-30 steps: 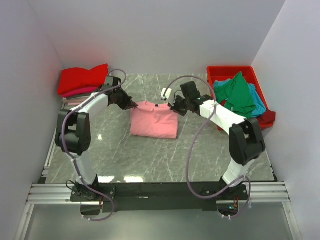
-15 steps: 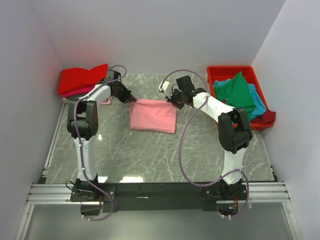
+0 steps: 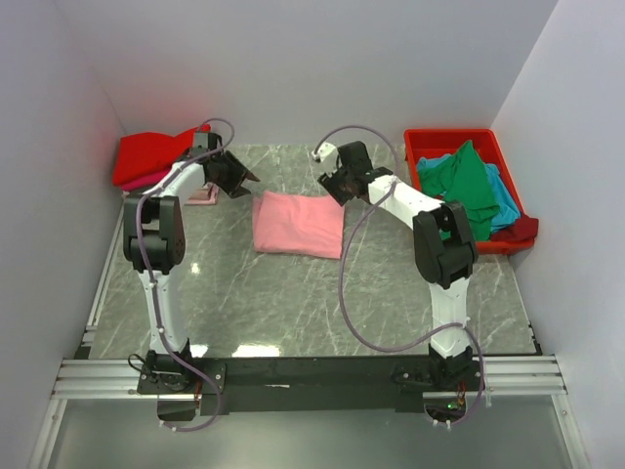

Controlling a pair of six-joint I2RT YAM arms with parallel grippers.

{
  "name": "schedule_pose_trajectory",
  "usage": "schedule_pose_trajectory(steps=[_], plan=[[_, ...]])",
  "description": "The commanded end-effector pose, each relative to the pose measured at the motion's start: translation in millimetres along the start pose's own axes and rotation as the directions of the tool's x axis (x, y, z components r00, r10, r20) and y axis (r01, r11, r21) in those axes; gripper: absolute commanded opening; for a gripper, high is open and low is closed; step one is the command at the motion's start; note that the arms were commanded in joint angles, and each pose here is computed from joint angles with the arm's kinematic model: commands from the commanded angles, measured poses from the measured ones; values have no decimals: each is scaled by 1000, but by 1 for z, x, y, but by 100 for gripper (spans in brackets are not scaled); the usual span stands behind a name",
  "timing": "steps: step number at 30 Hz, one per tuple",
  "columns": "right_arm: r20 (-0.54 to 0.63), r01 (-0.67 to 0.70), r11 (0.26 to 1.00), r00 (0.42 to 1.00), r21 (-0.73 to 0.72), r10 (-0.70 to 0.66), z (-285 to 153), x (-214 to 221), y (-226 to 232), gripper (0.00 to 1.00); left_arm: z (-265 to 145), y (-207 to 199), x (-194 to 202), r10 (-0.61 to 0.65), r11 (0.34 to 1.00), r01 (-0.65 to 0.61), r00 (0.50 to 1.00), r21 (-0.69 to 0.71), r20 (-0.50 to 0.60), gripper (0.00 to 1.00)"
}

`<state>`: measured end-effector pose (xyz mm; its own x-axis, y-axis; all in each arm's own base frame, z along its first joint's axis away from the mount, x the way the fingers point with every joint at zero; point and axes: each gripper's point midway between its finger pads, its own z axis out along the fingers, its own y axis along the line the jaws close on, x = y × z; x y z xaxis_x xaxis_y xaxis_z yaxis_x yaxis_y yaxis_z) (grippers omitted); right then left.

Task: Fold and stack the t-shirts
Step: Fold the tshirt

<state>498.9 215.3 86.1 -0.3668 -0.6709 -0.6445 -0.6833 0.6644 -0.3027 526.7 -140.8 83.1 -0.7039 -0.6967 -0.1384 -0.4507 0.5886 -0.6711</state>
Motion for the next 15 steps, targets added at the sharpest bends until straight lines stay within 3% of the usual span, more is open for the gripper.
schedule_pose_trajectory(steps=[1, 5, 6, 7, 8, 10, 15], plan=[[87, -135, 973, 989, 184, 121, -8, -35, -47, 61, -49, -46, -27, 113, 989, -123, 987, 83, 111, 54], [84, -187, 970, 981, 153, 176, -20, -33, -54, 62, -74, -48, -22, 206, 966, -228, 965, 126, 165, 53], [106, -192, 979, 977, 68, 185, -24, -42, -47, 62, -98, -62, -17, 251, 941, -287, 947, 176, 203, 55], [100, -175, 985, 980, -10, 175, -28, -43, -39, 63, -94, -41, -1, 258, 944, -286, 951, 167, 171, 56], [33, -189, 973, 980, -129, 195, -37, -26, -25, 63, -99, -39, 6, 271, 936, -301, 947, 182, 170, 57], [80, -150, 907, 977, -393, 196, -59, -36, 10, 63, -108, -21, 26, 321, 927, -342, 936, 157, 144, 60], [81, -156, 806, 966, -571, 244, -108, -16, 56, 62, -106, 27, 52, 458, 888, -460, 885, 6, 80, 66]])
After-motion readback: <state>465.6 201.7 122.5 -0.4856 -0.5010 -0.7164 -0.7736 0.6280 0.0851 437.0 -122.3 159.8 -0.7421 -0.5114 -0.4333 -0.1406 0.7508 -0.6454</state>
